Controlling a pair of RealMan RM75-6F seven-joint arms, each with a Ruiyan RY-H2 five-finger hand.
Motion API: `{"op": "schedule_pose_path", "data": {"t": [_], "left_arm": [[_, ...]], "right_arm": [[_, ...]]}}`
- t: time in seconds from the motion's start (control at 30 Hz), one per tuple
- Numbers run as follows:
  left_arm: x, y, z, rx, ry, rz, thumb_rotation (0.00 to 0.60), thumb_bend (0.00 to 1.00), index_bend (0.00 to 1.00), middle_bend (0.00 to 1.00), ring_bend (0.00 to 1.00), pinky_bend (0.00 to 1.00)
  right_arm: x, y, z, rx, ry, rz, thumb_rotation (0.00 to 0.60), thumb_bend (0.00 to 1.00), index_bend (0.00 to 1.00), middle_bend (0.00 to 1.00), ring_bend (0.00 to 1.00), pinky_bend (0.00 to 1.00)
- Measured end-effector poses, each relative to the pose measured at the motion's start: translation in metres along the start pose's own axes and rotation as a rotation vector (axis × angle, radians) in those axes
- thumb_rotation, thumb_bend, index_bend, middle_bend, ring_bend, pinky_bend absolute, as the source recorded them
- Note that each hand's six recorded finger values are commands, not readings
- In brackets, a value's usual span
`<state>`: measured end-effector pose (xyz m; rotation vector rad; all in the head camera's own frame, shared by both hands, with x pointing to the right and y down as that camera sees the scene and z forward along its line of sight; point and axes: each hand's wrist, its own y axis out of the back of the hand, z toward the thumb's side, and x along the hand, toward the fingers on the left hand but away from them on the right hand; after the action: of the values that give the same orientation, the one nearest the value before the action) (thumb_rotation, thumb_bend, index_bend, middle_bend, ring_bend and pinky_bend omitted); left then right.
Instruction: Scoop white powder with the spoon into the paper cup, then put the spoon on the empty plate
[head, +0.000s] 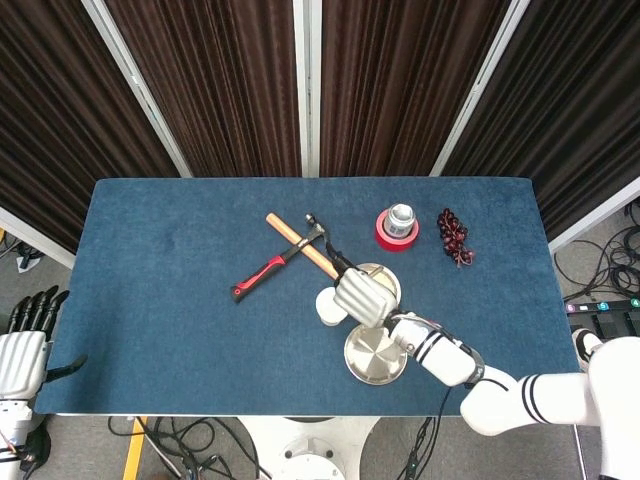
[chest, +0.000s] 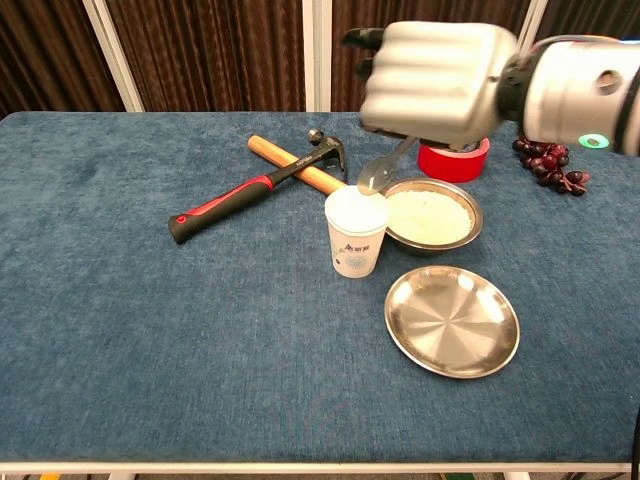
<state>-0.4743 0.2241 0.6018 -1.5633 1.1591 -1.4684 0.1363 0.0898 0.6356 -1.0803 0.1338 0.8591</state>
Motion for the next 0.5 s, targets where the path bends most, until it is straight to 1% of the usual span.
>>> {"op": "schedule_pose_path", "data": {"t": [0.03, 0.2, 0.27, 0.37, 0.47, 0.5], "left_arm": [[0.000, 0.000, 0.000, 0.002, -0.001, 0.001, 0.600, 0.09, 0.13, 0.14, 0.05, 0.03], [0.004, 0.004, 0.003, 0.011, -0.008, 0.007, 0.600, 0.09, 0.13, 0.14, 0.05, 0.03], [0.005, 0.004, 0.005, 0.012, -0.011, 0.008, 0.600, 0.09, 0.13, 0.14, 0.05, 0.03], [0.006, 0.005, 0.007, 0.016, -0.015, 0.008, 0.600, 0.09, 0.13, 0.14, 0.05, 0.03], [0.006, 0.007, 0.008, 0.020, -0.017, 0.008, 0.600, 0.09, 0.13, 0.14, 0.05, 0.03], [0.006, 0.008, 0.008, 0.021, -0.018, 0.008, 0.600, 0.09, 0.13, 0.14, 0.05, 0.03]], "right_arm": [[0.004, -0.002, -0.001, -0.044, -0.006, 0.003, 0.600, 0.33, 0.61, 0.58, 0.21, 0.00], [0.031, -0.020, 0.004, -0.326, -0.013, 0.018, 0.600, 0.33, 0.59, 0.57, 0.20, 0.00], [0.044, -0.030, 0.011, -0.439, -0.008, 0.021, 0.600, 0.33, 0.58, 0.56, 0.18, 0.00], [0.063, -0.046, 0.027, -0.580, -0.005, 0.023, 0.600, 0.33, 0.57, 0.54, 0.17, 0.00], [0.077, -0.063, 0.046, -0.671, -0.007, 0.024, 0.600, 0.33, 0.56, 0.54, 0.16, 0.00], [0.080, -0.067, 0.052, -0.684, -0.008, 0.024, 0.600, 0.33, 0.56, 0.53, 0.15, 0.00]]}}
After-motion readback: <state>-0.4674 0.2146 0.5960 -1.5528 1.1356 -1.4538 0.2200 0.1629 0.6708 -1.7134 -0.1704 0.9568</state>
